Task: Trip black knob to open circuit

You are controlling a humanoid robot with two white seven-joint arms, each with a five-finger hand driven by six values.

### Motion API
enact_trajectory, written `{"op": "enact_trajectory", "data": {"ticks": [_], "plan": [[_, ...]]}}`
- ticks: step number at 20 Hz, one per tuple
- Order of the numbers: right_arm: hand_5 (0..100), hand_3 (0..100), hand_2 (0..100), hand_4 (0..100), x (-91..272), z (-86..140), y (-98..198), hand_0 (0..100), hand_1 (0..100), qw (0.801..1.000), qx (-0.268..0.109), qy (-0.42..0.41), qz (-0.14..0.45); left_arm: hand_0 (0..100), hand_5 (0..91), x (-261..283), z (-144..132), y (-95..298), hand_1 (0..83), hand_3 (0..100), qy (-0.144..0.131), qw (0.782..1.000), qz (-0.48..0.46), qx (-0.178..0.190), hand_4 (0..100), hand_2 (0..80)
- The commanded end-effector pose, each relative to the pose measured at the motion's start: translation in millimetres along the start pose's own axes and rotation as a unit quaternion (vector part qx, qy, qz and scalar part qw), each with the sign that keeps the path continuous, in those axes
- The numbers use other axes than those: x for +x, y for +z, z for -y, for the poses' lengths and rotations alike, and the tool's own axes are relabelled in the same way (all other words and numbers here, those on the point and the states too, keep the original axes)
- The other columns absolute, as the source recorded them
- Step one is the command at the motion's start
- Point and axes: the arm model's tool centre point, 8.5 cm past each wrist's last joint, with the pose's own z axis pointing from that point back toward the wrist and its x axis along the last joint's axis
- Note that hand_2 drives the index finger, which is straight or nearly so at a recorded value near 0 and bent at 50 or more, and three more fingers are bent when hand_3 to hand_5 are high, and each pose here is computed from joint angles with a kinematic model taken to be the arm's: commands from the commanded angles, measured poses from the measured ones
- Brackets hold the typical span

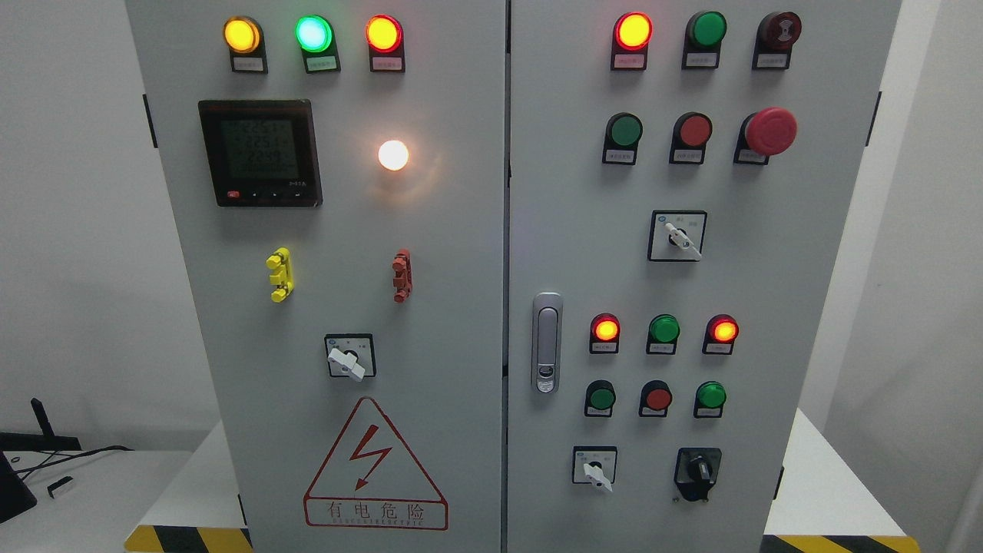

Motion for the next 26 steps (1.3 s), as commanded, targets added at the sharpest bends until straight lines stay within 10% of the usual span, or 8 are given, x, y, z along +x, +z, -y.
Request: {"op": "enact_trajectory", "data": {"ticks": [1,14,26], "plan": [[13,25,20,16,0,-1,0,29,49,1.000,0.001,0.000,0.000,12,0.0,0,0,0,38.9,0,-0.015,1.000,0.001,-0.002,0,0.0],[13,26,20,16,7,-1,0,29,50,1.000,0.002,-0.002,0.029,12,0.0,0,0,0,38.9,0,-0.015,1.000,0.001,-0.002,0,0.0],[23,33,23,25,46,42,46,29,51,0.979,0.029,-0.019,0.201,12,0.0,0,0,0,38.9,0,-0.015,1.000,0.001,-0.002,0,0.0]]}}
